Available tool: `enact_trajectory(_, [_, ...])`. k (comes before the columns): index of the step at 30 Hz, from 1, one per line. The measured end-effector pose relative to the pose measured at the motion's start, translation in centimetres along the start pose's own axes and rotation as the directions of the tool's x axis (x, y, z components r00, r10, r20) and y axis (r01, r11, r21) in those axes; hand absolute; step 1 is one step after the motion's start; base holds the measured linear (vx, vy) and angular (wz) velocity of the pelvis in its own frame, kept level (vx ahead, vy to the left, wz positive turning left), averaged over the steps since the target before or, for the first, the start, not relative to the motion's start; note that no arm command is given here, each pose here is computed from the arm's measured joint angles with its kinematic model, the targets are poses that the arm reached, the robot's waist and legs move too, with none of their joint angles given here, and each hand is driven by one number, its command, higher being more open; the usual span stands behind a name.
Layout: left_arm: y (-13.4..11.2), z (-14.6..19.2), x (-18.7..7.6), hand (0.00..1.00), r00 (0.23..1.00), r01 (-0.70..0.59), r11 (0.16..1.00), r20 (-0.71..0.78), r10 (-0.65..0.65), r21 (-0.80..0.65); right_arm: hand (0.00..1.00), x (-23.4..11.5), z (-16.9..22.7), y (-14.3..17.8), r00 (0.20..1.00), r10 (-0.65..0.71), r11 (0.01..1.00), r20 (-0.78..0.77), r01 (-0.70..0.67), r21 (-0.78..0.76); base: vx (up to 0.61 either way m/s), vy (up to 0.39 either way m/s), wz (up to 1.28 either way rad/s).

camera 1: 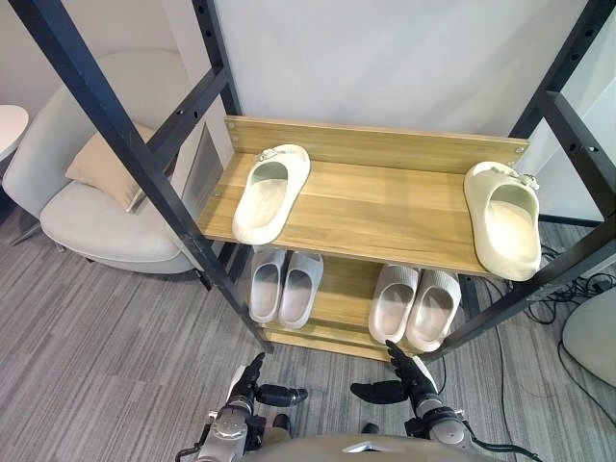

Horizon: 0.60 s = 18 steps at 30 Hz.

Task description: Organize the slippers on the shoe rack

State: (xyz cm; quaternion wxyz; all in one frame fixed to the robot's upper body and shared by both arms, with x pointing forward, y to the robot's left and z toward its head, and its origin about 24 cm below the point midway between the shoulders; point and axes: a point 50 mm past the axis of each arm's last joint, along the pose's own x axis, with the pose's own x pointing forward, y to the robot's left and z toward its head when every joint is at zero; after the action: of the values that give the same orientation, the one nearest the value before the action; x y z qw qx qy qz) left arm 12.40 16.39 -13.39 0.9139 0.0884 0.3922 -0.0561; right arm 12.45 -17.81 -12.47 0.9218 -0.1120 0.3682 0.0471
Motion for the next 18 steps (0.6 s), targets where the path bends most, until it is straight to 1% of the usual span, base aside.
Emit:
enact_trajectory(3, [-0.5,0.8,-1.5,1.00,0.993,0.079,0.997,0.091,-0.077,-0.018,1.00,-0.3,-0.6,-0.6,1.000,-0.002,1.000,-0.018,0.002,-0.007,0.02,0.017,0.05])
enact_trajectory(6, [-0.4,1.3,-2.4,1.00,0.983,0.123,0.992,0.142,-0.118,-0.024,1.00,-0.6,-1.1,-1.1,1.000,0.001,1.000,-0.031,-0.001,-0.008,0.00,0.000,0.00])
enact_trajectory(10, [-0.2,3.0,-3.8,1.00,0.950,0.213,0.977,0.236,-0.206,-0.003,1.00,-1.2,-2.0,-1.9,0.998,0.006,1.000,-0.058,-0.006,0.002,0.00,0.000,0.00])
enact_trajectory(12, [-0.5,3.7,-4.1,1.00,0.933,0.250,0.968,0.267,-0.240,0.000,1.00,-1.3,-2.1,-2.1,0.998,0.014,1.000,-0.064,-0.014,-0.001,0.00,0.000,0.00])
enact_trajectory(13, [-1.1,4.5,-4.4,1.00,0.911,0.292,0.956,0.301,-0.282,0.011,1.00,-1.4,-2.2,-2.3,0.998,0.020,1.000,-0.066,-0.021,-0.006,0.00,0.000,0.00])
enact_trajectory(15, [-1.6,5.1,-4.7,1.00,0.891,0.330,0.944,0.326,-0.317,0.018,1.00,-1.4,-2.2,-2.3,0.997,0.027,1.000,-0.067,-0.027,-0.006,0.00,0.000,0.00])
enact_trajectory(17, [-2.6,6.0,-5.2,1.00,0.850,0.394,0.918,0.364,-0.381,0.041,1.00,-1.5,-2.3,-2.3,0.997,0.033,0.999,-0.069,-0.032,0.013,0.00,0.000,0.00])
enact_trajectory(18, [-2.8,6.2,-5.3,1.00,0.843,0.403,0.914,0.370,-0.391,0.047,1.00,-1.5,-2.3,-2.3,0.997,0.036,0.999,-0.069,-0.035,0.013,0.00,0.000,0.00])
